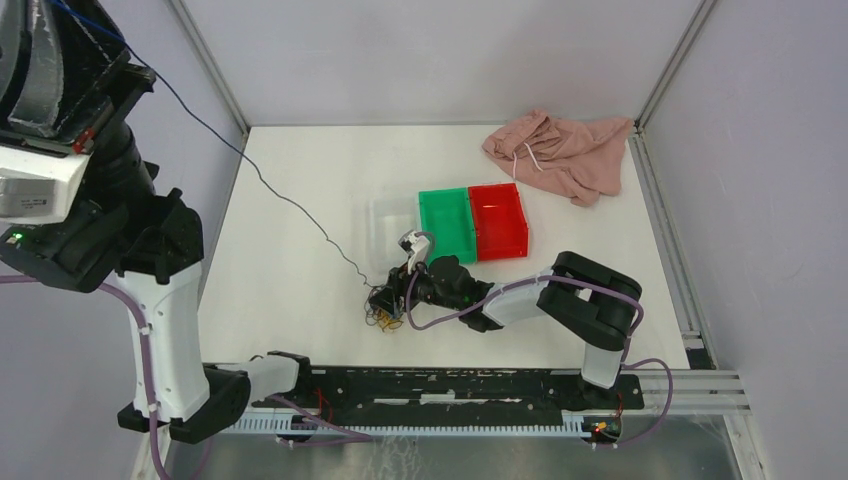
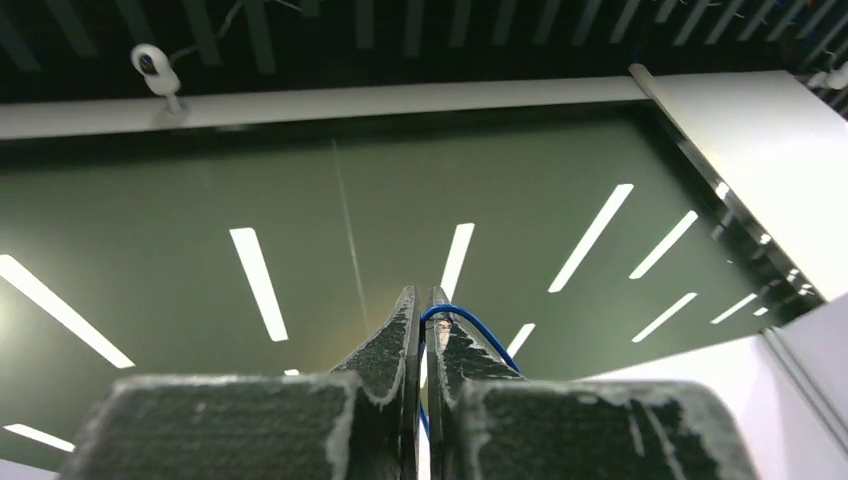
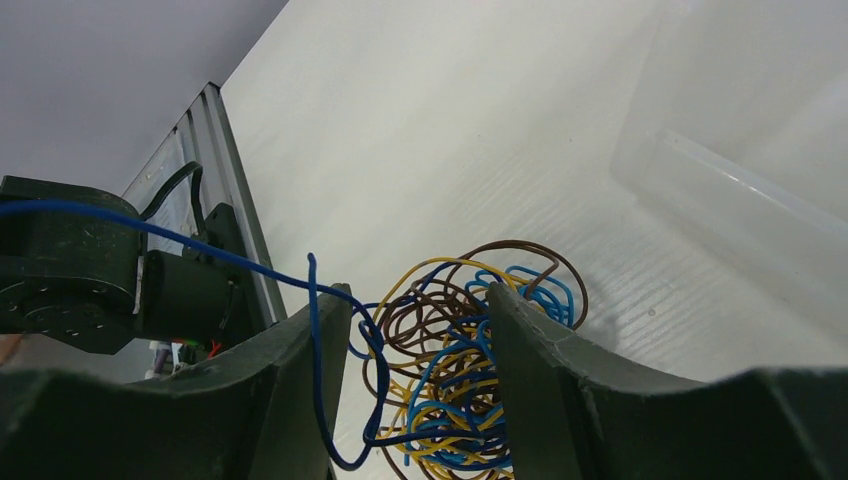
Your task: Untangle the cables
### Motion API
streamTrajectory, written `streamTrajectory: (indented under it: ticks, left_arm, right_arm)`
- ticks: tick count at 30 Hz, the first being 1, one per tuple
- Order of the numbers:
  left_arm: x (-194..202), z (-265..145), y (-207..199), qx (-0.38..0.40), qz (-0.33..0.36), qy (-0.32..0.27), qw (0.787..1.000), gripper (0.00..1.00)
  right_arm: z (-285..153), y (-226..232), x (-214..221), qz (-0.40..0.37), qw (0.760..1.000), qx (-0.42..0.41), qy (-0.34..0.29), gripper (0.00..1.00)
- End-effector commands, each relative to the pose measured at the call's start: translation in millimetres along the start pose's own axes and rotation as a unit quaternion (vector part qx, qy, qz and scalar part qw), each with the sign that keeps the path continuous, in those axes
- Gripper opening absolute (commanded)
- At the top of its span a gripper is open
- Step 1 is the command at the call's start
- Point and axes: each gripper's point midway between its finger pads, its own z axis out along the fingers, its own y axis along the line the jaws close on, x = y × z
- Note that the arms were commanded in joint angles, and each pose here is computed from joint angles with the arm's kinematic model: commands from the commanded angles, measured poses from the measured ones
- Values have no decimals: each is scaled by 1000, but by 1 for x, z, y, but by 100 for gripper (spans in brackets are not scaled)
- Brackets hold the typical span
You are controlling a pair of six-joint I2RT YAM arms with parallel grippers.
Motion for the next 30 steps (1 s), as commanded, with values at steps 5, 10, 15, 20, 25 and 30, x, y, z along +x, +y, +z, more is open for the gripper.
streamTrajectory:
  ticks: [5,10,15,20,25,30]
  left_arm:
    - [-86,20,48,-95,140,-120,978,3]
    - [-103,26,52,-100,205,-144,963,3]
    - [-123,23,51,-101,244,-172,949,3]
    - [-141,20,57,-125,307,-194,923,3]
    - [-106,21,59,-113,255,-117,953,5]
    - [-24,-15,-11,79,176,20,981,6]
  right_arm:
    - [-2,-8,5,-1,1000,21,-1,59]
    - [-8,-13,6,0,999,36,-2,59]
    - [-11,-17,9,5,999,46,2,59]
    - [-22,-32,13,2,995,96,14,63]
    - [-43,-32,-2,-7,993,114,-8,64]
    - [-52,2,-43,-24,996,77,-34,67]
